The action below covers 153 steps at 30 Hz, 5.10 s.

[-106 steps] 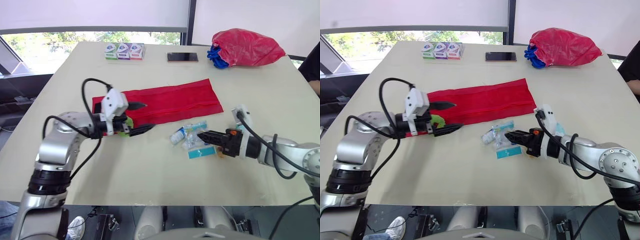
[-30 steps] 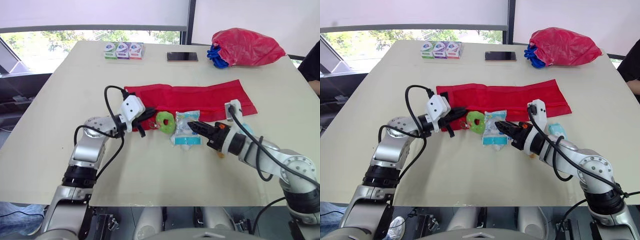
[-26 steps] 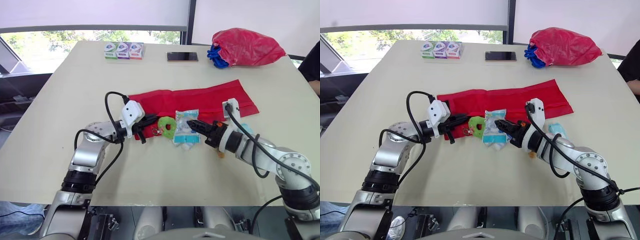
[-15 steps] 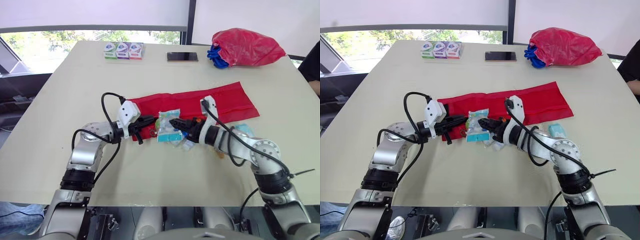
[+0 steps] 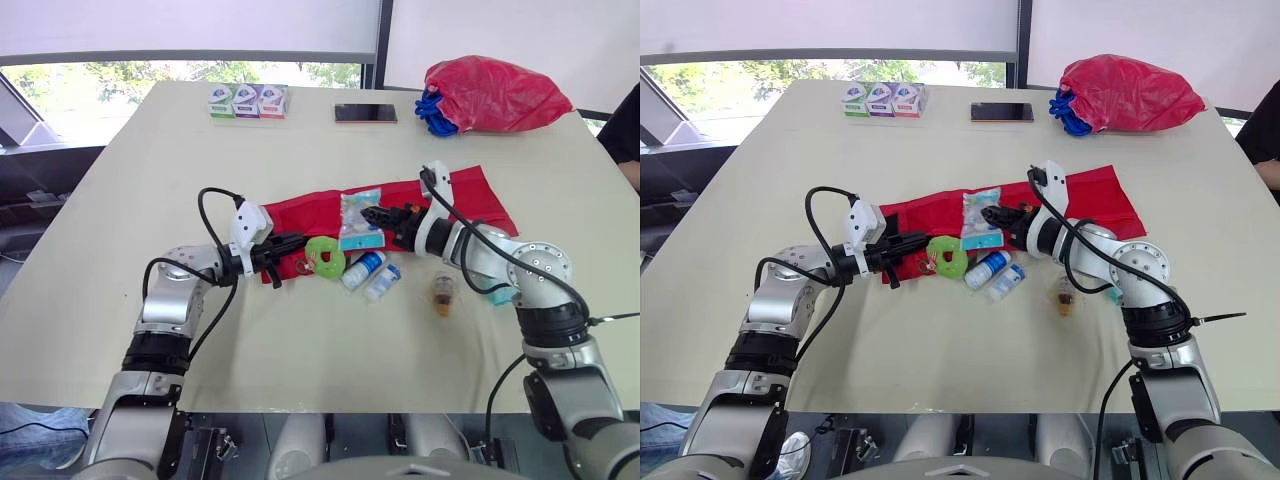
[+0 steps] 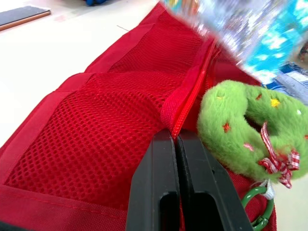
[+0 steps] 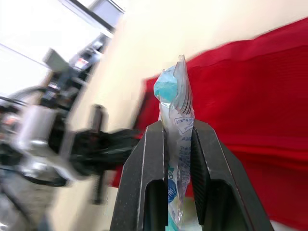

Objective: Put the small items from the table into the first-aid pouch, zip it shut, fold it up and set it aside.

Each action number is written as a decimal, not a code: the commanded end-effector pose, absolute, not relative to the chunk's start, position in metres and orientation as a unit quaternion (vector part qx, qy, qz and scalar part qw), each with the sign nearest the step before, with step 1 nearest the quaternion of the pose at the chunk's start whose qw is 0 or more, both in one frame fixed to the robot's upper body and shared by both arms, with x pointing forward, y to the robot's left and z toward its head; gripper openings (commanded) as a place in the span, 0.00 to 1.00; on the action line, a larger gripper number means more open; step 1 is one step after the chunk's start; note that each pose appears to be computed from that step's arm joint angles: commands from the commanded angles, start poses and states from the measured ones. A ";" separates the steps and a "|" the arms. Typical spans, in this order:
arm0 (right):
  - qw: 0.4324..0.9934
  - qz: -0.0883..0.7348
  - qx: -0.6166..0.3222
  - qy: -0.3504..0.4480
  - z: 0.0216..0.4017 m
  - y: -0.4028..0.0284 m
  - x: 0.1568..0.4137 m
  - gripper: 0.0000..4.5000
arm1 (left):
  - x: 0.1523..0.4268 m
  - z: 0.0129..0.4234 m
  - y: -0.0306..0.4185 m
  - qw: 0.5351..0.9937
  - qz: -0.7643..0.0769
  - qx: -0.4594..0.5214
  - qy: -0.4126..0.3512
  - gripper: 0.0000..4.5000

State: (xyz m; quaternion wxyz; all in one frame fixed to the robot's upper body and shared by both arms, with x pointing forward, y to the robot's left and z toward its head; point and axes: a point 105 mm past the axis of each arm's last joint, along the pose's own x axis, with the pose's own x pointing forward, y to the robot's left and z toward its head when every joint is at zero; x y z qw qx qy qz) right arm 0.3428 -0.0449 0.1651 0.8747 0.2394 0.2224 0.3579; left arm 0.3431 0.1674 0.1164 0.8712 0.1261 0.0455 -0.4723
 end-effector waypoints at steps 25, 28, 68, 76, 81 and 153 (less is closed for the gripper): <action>0.812 0.452 0.246 0.275 0.148 0.002 0.304 0.03 | 0.348 0.139 0.158 0.861 -0.495 0.115 0.016 0.01; 0.817 0.423 0.261 0.292 0.138 0.006 0.310 0.03 | 0.347 0.138 0.157 0.860 -0.497 0.115 0.015 0.01; 0.769 0.324 0.487 0.259 0.148 0.055 0.341 0.03 | 0.318 0.134 0.132 0.874 -0.485 0.009 0.032 0.01; 0.767 0.290 0.510 0.259 0.144 0.056 0.347 0.03 | 0.315 0.123 0.128 0.877 -0.478 -0.004 0.047 0.01; 0.782 0.292 0.480 0.271 0.137 0.054 0.343 0.03 | 0.317 0.119 0.131 0.879 -0.473 -0.010 0.054 0.01; 0.851 0.511 -0.053 0.108 0.145 0.013 0.294 0.49 | 0.331 0.124 0.149 0.831 -0.552 0.010 0.074 0.00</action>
